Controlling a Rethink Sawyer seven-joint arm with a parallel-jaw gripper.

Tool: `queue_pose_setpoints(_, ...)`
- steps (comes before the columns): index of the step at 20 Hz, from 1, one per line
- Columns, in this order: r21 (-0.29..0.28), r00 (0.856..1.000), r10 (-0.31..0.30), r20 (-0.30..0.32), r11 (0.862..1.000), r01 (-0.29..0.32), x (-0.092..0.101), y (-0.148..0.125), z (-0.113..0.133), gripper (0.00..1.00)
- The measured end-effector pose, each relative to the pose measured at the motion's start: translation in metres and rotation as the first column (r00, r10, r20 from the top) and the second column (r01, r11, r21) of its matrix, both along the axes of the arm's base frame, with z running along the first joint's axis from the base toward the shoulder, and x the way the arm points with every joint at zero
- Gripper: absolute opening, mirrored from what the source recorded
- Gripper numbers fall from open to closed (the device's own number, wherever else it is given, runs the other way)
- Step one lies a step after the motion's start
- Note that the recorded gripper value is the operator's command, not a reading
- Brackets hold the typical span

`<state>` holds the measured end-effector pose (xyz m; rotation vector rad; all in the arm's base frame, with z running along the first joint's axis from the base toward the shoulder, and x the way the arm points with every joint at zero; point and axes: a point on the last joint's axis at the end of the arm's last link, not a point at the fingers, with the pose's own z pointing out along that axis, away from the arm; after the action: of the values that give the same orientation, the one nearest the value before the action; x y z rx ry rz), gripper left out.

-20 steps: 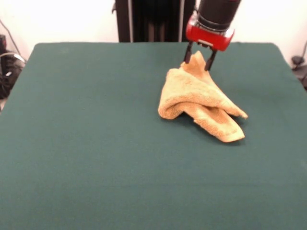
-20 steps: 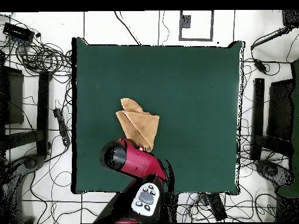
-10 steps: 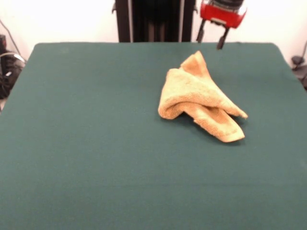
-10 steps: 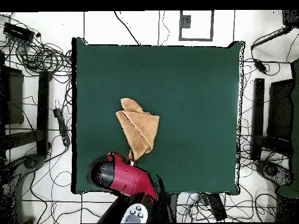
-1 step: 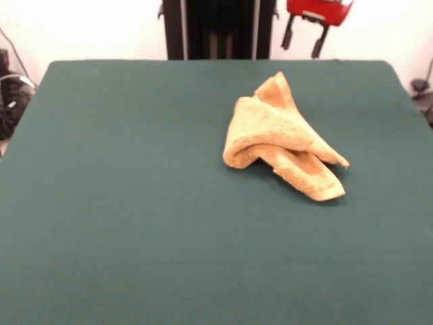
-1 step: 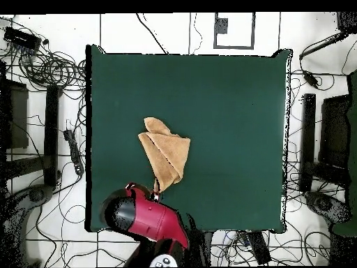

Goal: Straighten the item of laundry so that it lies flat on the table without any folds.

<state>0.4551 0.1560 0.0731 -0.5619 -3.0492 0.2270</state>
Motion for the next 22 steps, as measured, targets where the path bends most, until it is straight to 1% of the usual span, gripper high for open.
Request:
queue_pose_setpoints(1, 0.005, 1.0, -0.014, 0.002, 1.0, 0.014, 0.003, -0.007, 0.002, 1.0)
queue_pose_setpoints(4, 0.02, 0.997, -0.073, -0.005, 0.997, 0.073, 0.01, -0.04, 0.002, 1.0)
queue_pose_setpoints(5, 0.021, 0.996, -0.083, -0.006, 0.996, 0.084, 0.011, -0.047, 0.001, 1.0)
queue_pose_setpoints(7, 0.02, 0.993, -0.114, -0.013, 0.993, 0.114, 0.012, -0.072, -0.003, 1.0)
queue_pose_setpoints(8, 0.017, 0.992, -0.125, -0.016, 0.992, 0.125, 0.012, -0.084, -0.006, 1.0)
queue_pose_setpoints(12, 0.008, 0.991, -0.134, -0.017, 0.991, 0.134, 0.008, -0.108, -0.015, 1.0)
queue_pose_setpoints(14, -0.001, 0.992, -0.129, -0.012, 0.992, 0.129, 0.004, -0.116, -0.021, 1.0)
queue_pose_setpoints(16, -0.005, 0.992, -0.123, -0.004, 0.992, 0.123, 0.003, -0.118, -0.026, 1.0)
queue_pose_setpoints(19, -0.007, 0.995, -0.1, 0.017, 0.995, 0.1, 0.002, -0.111, -0.041, 1.0)
queue_pose_setpoints(22, 0.003, 0.997, -0.07, 0.04, 0.998, 0.07, 0.003, -0.097, -0.057, 1.0)
